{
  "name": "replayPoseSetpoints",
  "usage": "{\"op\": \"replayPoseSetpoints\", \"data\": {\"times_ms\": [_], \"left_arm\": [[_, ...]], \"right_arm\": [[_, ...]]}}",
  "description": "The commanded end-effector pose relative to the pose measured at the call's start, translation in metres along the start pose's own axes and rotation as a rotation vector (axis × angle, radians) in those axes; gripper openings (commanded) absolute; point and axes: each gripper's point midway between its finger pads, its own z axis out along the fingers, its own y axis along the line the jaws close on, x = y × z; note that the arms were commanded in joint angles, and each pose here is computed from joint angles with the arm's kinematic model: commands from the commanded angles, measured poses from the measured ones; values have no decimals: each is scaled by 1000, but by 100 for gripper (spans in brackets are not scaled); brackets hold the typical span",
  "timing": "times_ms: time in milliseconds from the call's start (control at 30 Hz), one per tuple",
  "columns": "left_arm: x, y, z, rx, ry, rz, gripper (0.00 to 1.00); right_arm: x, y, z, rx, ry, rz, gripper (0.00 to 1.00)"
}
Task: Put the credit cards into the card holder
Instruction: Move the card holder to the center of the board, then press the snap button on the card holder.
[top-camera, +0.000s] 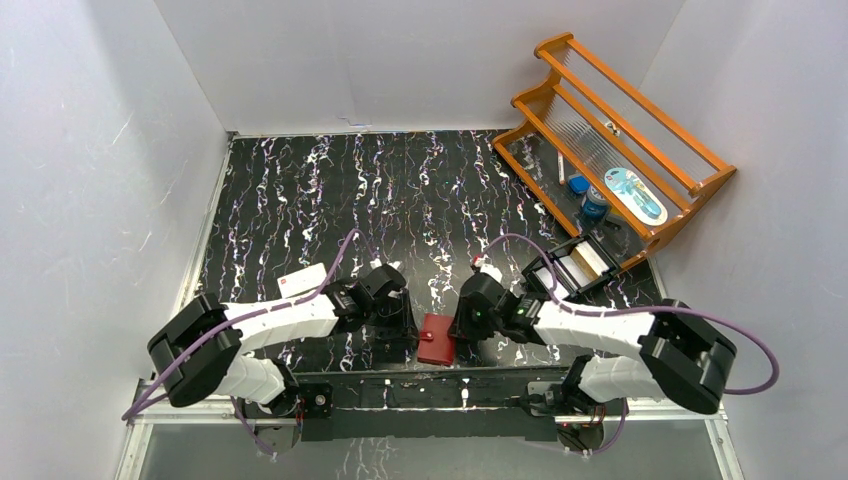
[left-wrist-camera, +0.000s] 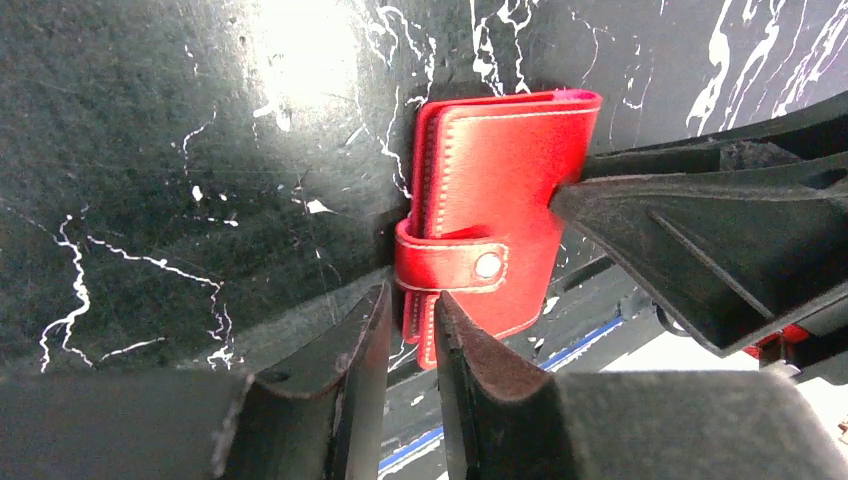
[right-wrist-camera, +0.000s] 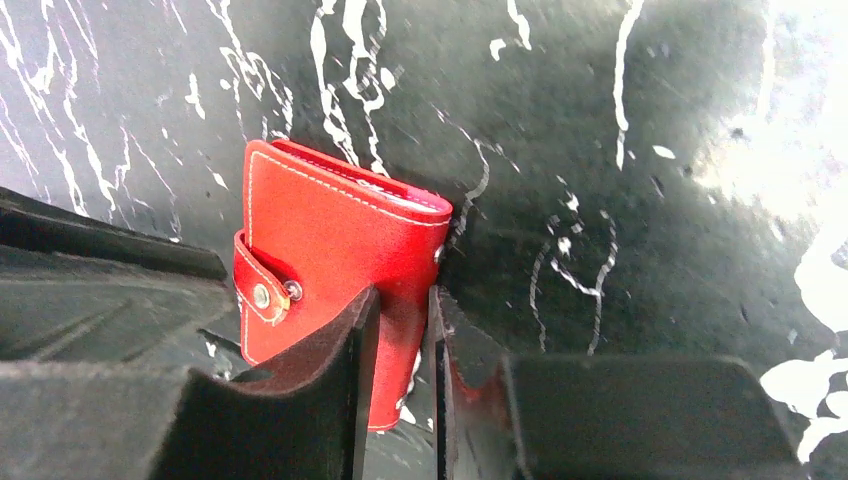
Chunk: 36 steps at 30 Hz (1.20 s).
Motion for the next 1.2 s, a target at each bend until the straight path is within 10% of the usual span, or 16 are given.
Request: {"op": "replayPoseSetpoints", "data": {"times_ms": [0, 1167], "left_arm": [[-11, -4, 4, 28, -27, -14, 21], [-22, 11, 1, -29, -57, -20, 18]], "right_arm": [[-32, 33, 2, -46, -73, -27, 31], [-9, 69, 9, -222, 65, 46, 40]]}}
